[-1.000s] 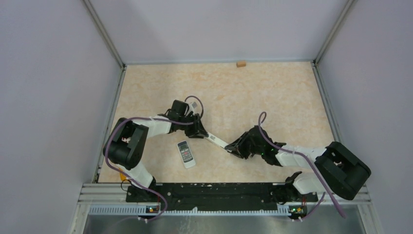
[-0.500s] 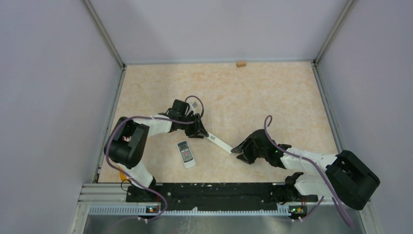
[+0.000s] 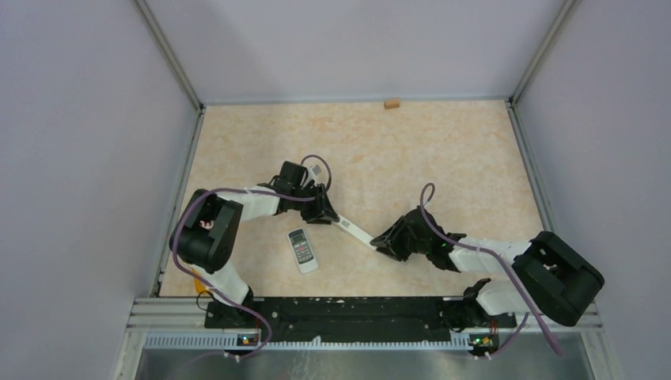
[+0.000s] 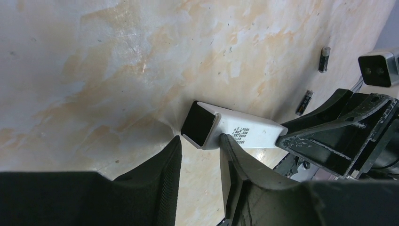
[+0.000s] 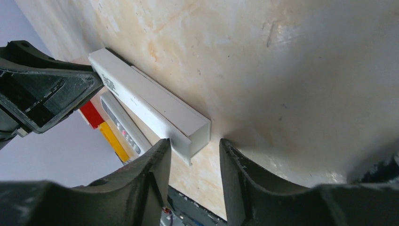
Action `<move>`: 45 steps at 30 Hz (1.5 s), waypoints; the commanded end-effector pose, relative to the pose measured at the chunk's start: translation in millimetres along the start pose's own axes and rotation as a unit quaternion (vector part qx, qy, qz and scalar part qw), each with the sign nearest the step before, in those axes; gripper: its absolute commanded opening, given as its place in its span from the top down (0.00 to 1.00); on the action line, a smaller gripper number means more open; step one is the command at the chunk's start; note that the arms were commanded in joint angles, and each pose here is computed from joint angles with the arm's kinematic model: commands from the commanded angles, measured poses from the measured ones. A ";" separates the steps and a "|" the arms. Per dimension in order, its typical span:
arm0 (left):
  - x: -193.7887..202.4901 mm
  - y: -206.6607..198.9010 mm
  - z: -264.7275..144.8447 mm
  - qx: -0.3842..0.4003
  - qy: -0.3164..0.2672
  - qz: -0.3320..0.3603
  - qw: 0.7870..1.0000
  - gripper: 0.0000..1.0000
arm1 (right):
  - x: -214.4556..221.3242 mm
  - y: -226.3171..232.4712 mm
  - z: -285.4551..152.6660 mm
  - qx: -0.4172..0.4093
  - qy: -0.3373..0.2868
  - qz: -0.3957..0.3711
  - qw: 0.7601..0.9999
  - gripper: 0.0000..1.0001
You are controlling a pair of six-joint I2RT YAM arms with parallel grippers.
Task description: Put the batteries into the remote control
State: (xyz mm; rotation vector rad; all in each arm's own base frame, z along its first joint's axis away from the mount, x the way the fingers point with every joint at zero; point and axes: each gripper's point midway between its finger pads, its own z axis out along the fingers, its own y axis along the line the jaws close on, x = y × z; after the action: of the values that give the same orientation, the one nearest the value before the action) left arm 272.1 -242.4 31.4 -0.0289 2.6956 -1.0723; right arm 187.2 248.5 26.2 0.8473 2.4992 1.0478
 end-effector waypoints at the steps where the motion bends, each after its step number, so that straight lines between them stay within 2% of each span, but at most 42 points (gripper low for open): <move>1: 12.8 45.6 9.7 -0.084 0.003 0.000 0.996 0.61 | 2.9 -4.9 6.3 0.019 0.008 -0.014 1.000 0.70; 4: 12.0 45.4 9.4 -0.083 0.000 0.002 0.997 0.61 | 2.9 -16.6 7.1 0.040 0.007 -0.015 0.999 0.82; 6: 10.4 44.6 9.0 -0.082 -0.003 0.005 0.997 0.58 | 2.5 -22.1 7.5 0.049 0.005 -0.015 0.999 0.86; 11: 5.2 45.7 7.9 -0.088 -0.013 0.018 0.996 0.53 | 2.5 -34.3 11.1 0.067 0.004 -0.015 0.998 0.85; 17: -0.3 44.2 6.8 -0.085 -0.023 0.038 0.995 0.57 | 0.4 -39.9 16.3 0.081 -0.001 -0.016 0.997 0.87; 22: -8.2 49.2 2.9 -0.105 -0.037 0.063 0.992 0.57 | -4.3 -38.7 19.4 0.087 -0.010 -0.030 0.996 0.87; 27: -11.8 62.3 -5.2 -0.150 -0.040 0.076 0.985 0.49 | -13.0 -37.2 22.9 0.091 -0.015 -0.042 0.995 0.87; 30: -12.9 67.6 -9.4 -0.170 -0.041 0.080 0.981 0.47 | -21.2 -34.0 23.7 0.092 -0.022 -0.052 0.994 0.87; 38: -18.8 60.8 -13.4 -0.166 -0.056 0.073 0.982 0.47 | -41.5 -7.6 28.4 0.069 -0.033 -0.090 0.993 0.87; 45: -12.0 52.8 -6.2 -0.132 -0.046 0.054 0.989 0.62 | -40.0 -6.0 39.3 0.068 -0.014 -0.102 0.992 0.87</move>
State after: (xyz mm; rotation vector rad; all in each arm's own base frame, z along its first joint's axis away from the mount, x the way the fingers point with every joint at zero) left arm 305.4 -222.5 34.7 0.0693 2.5798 -0.8032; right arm 237.7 263.2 31.3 0.6359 2.5135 1.0016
